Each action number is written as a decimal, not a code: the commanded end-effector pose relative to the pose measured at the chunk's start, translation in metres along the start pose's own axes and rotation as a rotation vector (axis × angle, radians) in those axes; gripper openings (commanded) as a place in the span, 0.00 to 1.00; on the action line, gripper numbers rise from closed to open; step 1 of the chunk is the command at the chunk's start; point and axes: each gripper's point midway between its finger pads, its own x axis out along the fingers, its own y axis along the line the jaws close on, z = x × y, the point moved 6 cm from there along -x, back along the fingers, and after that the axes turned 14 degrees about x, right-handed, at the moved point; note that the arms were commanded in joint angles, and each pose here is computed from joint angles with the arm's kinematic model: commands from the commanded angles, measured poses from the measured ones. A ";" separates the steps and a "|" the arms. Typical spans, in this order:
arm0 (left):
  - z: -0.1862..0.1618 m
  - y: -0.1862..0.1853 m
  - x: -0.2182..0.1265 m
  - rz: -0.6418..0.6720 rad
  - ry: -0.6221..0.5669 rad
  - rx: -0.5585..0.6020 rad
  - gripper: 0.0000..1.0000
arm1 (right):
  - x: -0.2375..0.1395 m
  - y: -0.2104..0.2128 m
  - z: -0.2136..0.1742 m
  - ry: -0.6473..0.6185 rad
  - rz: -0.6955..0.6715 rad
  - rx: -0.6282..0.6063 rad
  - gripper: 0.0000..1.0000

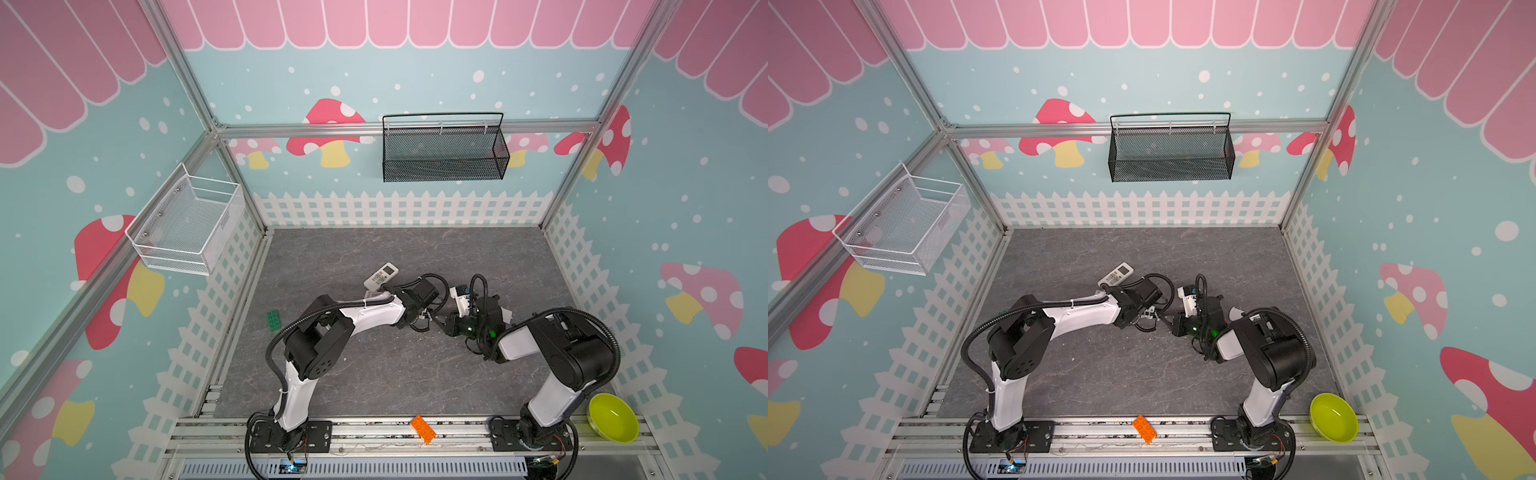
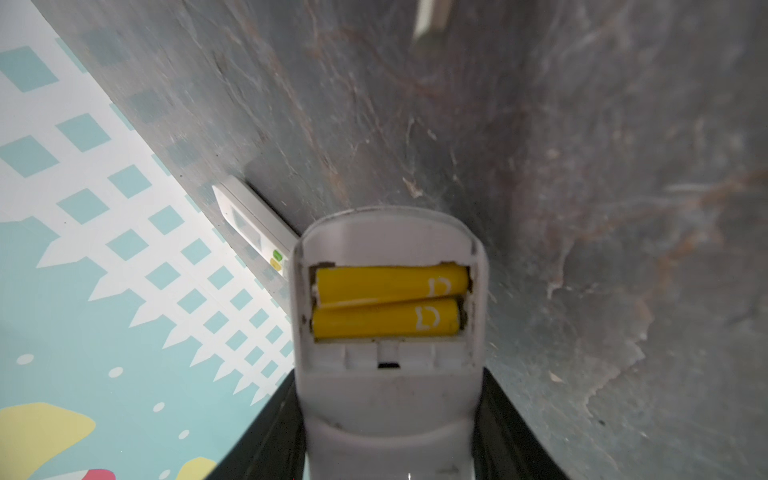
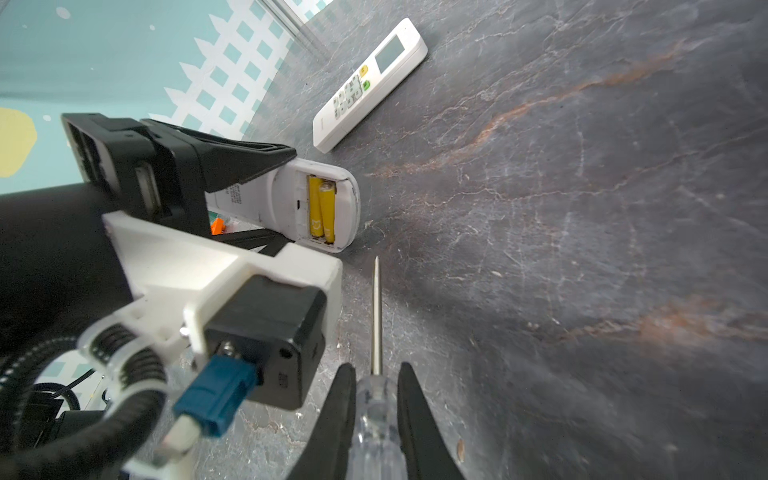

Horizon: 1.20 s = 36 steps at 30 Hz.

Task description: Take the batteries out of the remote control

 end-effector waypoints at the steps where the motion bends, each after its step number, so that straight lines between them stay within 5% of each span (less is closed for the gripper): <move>1: -0.001 0.004 -0.014 -0.012 -0.051 -0.058 0.15 | -0.003 -0.002 0.003 -0.034 0.011 0.006 0.00; 6: -0.004 0.026 -0.032 0.010 -0.100 -0.153 0.12 | -0.007 0.004 0.019 -0.063 0.062 0.008 0.00; 10: -0.009 0.030 -0.030 0.046 -0.071 -0.108 0.14 | -0.008 0.009 0.028 -0.068 0.095 -0.014 0.00; 21: -0.001 0.031 -0.043 -0.067 -0.231 -0.168 0.14 | -0.005 0.035 0.057 -0.068 0.228 -0.113 0.00; 36: 0.000 0.029 -0.043 -0.081 -0.238 -0.154 0.14 | 0.006 0.032 0.050 0.038 0.284 -0.099 0.00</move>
